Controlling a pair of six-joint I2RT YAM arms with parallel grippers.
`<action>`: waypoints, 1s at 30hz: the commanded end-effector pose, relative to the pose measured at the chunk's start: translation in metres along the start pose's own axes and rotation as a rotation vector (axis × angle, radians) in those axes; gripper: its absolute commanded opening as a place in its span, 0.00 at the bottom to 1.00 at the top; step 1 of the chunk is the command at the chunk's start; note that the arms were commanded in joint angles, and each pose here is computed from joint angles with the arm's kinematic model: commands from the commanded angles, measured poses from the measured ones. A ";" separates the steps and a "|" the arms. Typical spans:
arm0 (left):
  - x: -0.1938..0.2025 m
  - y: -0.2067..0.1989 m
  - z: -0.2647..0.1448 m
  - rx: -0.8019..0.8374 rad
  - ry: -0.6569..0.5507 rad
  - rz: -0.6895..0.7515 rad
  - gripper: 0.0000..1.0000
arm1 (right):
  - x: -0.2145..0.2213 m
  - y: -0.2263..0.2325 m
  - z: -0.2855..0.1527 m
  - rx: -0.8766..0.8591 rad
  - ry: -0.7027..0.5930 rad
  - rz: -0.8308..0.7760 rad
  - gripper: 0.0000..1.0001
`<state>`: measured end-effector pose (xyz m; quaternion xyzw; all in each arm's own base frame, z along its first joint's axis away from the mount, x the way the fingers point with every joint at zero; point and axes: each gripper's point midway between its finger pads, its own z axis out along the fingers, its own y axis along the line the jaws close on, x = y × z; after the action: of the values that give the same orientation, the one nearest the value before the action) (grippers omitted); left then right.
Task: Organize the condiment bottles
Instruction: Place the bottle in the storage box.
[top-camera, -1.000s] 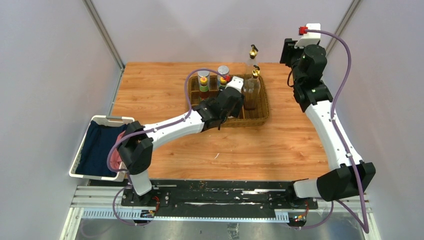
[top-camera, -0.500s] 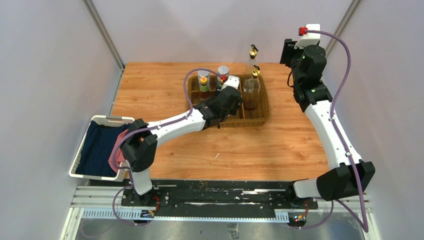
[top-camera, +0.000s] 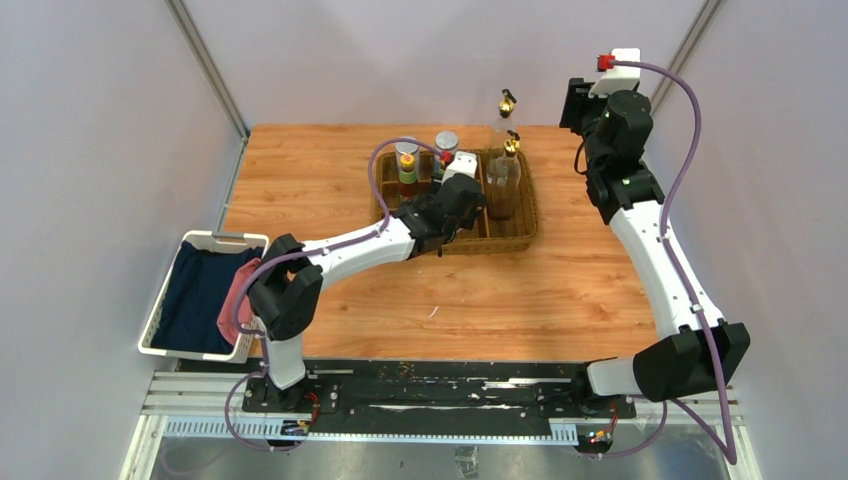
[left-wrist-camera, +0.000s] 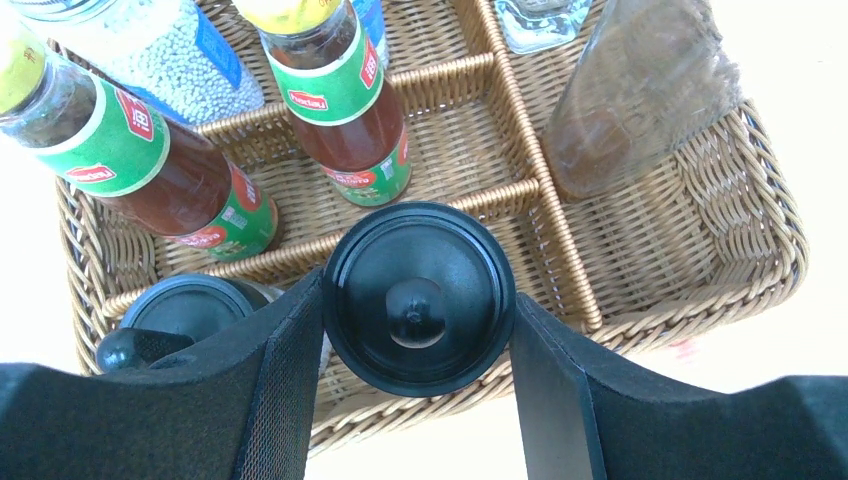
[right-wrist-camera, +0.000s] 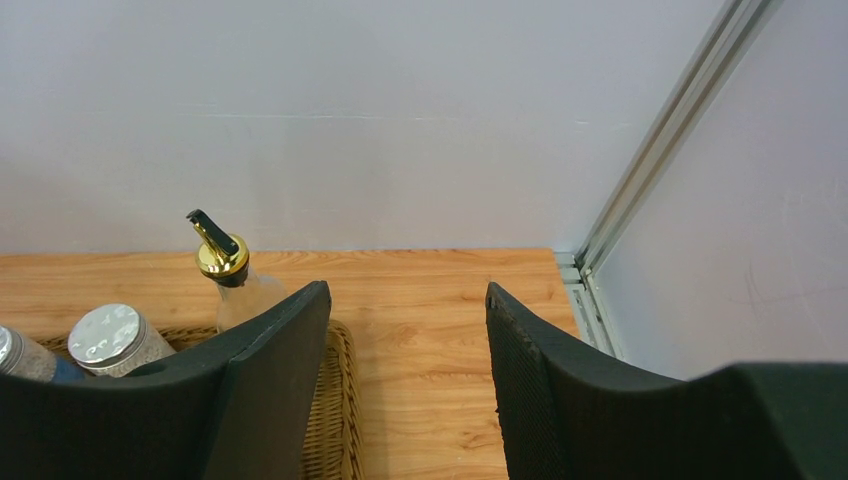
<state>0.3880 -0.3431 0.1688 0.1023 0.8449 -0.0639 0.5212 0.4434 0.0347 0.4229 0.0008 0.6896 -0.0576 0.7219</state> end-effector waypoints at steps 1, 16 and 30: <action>-0.011 0.004 0.008 -0.026 -0.054 -0.067 0.00 | 0.001 -0.008 0.001 0.021 -0.006 -0.003 0.63; 0.008 0.011 0.019 -0.040 -0.025 -0.091 0.00 | 0.006 -0.005 0.002 0.005 -0.002 -0.001 0.62; 0.014 0.010 0.025 -0.049 0.003 -0.111 0.00 | 0.010 -0.003 0.004 0.003 0.004 -0.003 0.63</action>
<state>0.3936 -0.3345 0.1327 0.0738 0.8608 -0.0604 0.4999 0.4443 0.0363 0.4166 -0.0037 0.6936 -0.0555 0.7182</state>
